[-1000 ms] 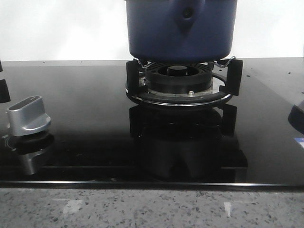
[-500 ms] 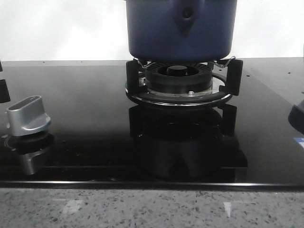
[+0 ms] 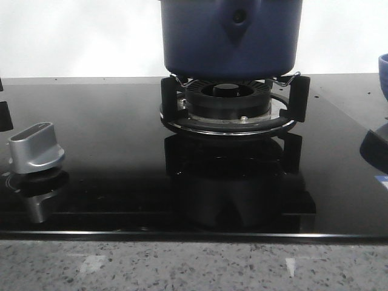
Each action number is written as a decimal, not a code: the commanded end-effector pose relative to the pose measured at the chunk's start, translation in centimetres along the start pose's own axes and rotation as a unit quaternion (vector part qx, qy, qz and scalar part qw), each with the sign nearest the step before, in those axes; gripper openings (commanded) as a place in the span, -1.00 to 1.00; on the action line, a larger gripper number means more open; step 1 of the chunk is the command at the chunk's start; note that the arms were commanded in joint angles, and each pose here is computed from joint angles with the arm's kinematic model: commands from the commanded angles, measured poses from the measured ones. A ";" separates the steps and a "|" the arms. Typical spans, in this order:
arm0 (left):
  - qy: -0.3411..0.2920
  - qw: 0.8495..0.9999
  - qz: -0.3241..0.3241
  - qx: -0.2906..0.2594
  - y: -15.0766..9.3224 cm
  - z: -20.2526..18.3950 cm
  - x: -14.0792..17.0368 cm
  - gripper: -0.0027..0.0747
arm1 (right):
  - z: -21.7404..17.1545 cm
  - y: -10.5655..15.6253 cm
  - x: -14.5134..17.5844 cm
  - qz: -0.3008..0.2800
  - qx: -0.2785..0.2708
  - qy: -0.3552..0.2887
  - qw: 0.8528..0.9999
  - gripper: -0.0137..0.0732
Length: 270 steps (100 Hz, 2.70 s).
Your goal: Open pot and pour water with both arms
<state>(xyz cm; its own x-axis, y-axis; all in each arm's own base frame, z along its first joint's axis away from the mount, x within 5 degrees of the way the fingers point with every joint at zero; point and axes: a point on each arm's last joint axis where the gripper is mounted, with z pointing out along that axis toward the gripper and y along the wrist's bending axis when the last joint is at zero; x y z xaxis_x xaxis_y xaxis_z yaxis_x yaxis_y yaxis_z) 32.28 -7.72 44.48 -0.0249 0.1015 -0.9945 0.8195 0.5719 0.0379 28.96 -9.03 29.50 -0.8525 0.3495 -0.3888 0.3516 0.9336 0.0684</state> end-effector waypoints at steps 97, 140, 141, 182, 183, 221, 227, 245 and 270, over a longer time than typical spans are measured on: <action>-0.066 0.998 0.003 -0.003 -1.4 -1.5 -3.4 -0.34 | -16.1 15.3 -6.8 -0.165 -0.186 -0.213 0.945 -0.79; -0.066 0.998 0.003 -0.003 -1.4 -1.5 -3.4 -0.34 | -17.6 19.9 -6.6 -0.227 -0.230 -0.334 0.886 -0.79; -0.066 0.998 0.003 -0.003 -1.4 -1.5 -3.4 -0.34 | -17.5 20.0 -6.6 -0.229 -0.228 -0.335 0.885 -0.79; -0.066 0.998 0.003 -0.003 -1.4 -1.5 -3.4 -0.34 | -16.9 21.0 -4.7 -0.249 -0.219 -0.464 0.822 -0.79; -0.066 0.998 0.003 -0.003 -1.4 -1.5 -3.4 -0.34 | -16.6 20.9 -4.6 -0.249 -0.219 -0.463 0.822 -0.79; -0.066 0.998 0.003 -0.003 -1.4 -1.5 -3.4 -0.34 | -14.5 19.4 -1.7 -0.232 -0.231 -0.576 0.749 -0.79; -0.066 0.998 0.003 -0.003 -1.4 -1.5 -3.4 -0.34 | -14.0 19.3 -1.4 -0.234 -0.231 -0.584 0.742 -0.79; -0.066 0.998 0.003 -0.003 -1.4 -1.5 -3.4 -0.34 | -12.8 19.3 -0.8 -0.233 -0.236 -0.608 0.722 -0.79; -0.066 0.998 0.003 -0.003 -1.4 -1.5 -3.4 -0.34 | -11.9 19.0 0.1 -0.215 -0.251 -0.655 0.680 -0.79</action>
<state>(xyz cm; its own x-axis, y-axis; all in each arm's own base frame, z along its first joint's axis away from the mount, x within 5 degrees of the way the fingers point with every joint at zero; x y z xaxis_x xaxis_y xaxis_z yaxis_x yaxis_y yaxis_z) 32.28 -7.72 44.48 -0.0256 0.1010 -0.9946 0.8195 0.5720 0.0370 32.69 10.15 38.08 0.1269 -0.0940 -0.9875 -0.2982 0.9458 -0.1284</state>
